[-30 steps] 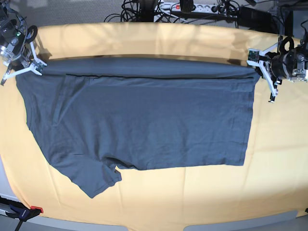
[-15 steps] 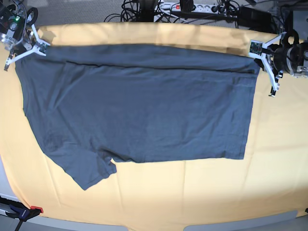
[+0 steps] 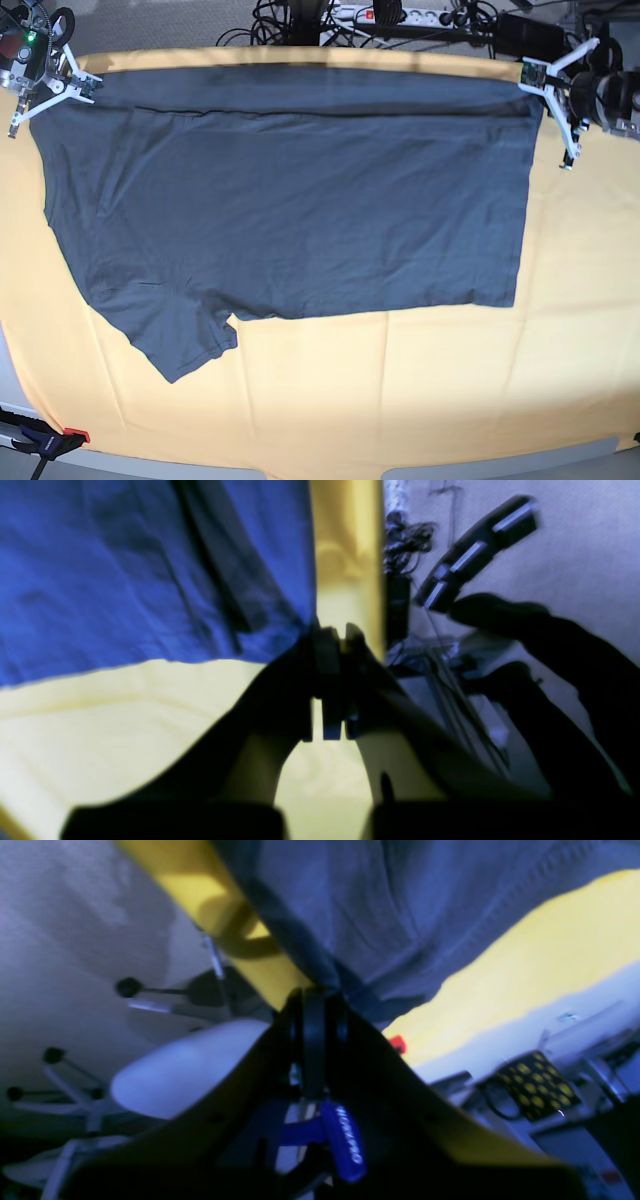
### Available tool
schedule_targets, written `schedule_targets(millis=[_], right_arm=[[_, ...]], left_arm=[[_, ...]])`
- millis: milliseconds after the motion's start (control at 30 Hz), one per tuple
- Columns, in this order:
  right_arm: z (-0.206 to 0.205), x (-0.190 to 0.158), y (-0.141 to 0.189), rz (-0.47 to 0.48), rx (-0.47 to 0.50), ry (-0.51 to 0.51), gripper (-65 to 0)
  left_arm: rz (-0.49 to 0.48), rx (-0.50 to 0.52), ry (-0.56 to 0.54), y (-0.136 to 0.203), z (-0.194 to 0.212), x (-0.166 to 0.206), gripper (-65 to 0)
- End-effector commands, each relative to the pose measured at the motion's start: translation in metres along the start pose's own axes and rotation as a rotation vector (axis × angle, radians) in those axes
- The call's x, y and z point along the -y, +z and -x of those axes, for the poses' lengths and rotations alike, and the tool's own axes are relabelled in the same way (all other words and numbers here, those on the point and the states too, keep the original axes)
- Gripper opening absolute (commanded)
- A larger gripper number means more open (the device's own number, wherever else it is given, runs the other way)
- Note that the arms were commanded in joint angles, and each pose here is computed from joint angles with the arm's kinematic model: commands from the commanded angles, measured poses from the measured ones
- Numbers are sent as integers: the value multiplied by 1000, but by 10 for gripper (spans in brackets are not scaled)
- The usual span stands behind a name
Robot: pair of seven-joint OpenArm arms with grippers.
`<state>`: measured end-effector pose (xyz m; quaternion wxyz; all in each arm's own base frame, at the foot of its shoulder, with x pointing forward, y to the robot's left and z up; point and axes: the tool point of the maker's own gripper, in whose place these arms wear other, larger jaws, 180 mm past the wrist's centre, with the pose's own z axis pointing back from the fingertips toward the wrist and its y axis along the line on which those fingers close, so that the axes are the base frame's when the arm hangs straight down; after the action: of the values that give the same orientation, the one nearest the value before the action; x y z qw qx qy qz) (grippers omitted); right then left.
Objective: Fold the T-shirt properly
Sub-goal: 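Pull the folded shirt toward the robot with both grippers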
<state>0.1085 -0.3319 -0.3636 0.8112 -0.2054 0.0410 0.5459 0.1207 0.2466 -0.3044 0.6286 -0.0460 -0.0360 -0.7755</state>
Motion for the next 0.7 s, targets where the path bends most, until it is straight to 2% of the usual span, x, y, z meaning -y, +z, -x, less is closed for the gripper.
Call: schedule_targets(millis=[0, 267, 467, 667], right_arm=[[3, 8, 5, 19, -15, 12, -650], [-3, -11, 8, -89, 12, 41, -650], [-3, -31, 11, -196, 21, 78, -650], [-1, -32, 12, -214, 16, 94, -650]], left_arm=[[3, -16, -11, 3, 2, 1, -650], [18, -14, -6, 1, 2, 5, -650], [39, 28, 22, 1, -7, 9, -650], [39, 23, 22, 1, -6, 9, -650]])
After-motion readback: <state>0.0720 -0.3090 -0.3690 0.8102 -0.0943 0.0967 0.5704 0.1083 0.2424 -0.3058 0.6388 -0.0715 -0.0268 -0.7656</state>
